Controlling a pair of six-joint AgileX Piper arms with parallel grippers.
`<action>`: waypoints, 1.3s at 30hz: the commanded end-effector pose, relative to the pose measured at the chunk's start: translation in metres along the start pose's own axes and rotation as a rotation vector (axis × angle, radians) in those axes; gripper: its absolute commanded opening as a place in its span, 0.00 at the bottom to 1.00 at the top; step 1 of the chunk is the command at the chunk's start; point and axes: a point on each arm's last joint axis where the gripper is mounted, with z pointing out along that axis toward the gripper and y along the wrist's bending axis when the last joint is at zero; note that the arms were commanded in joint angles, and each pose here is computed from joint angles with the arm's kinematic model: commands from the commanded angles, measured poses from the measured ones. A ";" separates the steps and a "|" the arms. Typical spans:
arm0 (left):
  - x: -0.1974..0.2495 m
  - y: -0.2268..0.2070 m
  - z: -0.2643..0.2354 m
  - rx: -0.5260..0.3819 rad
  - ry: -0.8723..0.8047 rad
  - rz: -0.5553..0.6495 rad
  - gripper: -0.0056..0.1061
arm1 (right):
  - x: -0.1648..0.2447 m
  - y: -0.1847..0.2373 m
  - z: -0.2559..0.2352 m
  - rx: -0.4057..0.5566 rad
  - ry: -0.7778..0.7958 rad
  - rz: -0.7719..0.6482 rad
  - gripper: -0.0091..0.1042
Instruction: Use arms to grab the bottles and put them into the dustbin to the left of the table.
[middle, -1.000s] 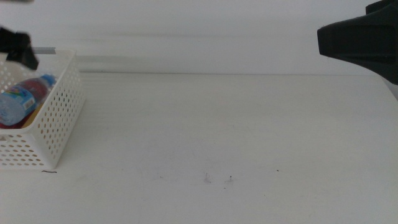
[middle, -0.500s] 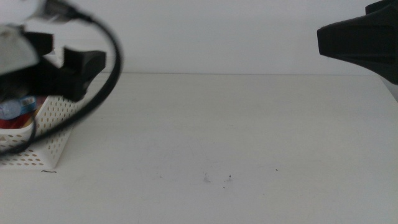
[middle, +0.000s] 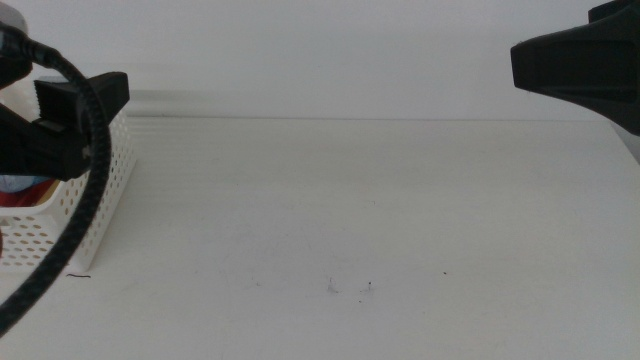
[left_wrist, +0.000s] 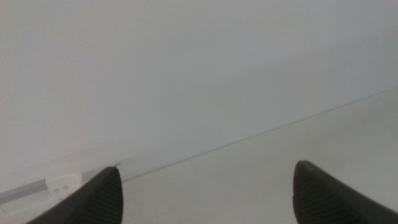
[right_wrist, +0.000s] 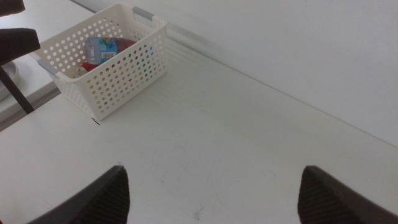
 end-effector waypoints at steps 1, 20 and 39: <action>-0.001 -0.001 -0.001 0.002 -0.016 -0.009 0.89 | -0.003 0.000 -0.003 0.000 -0.021 -0.013 0.89; 0.146 0.000 -0.070 -0.310 -0.020 -0.048 0.89 | 0.194 -0.072 0.014 0.559 -0.154 0.186 0.89; 0.193 -0.003 -0.072 -0.385 -0.056 -0.107 0.89 | 0.295 -0.041 -0.004 0.679 -0.322 0.135 0.89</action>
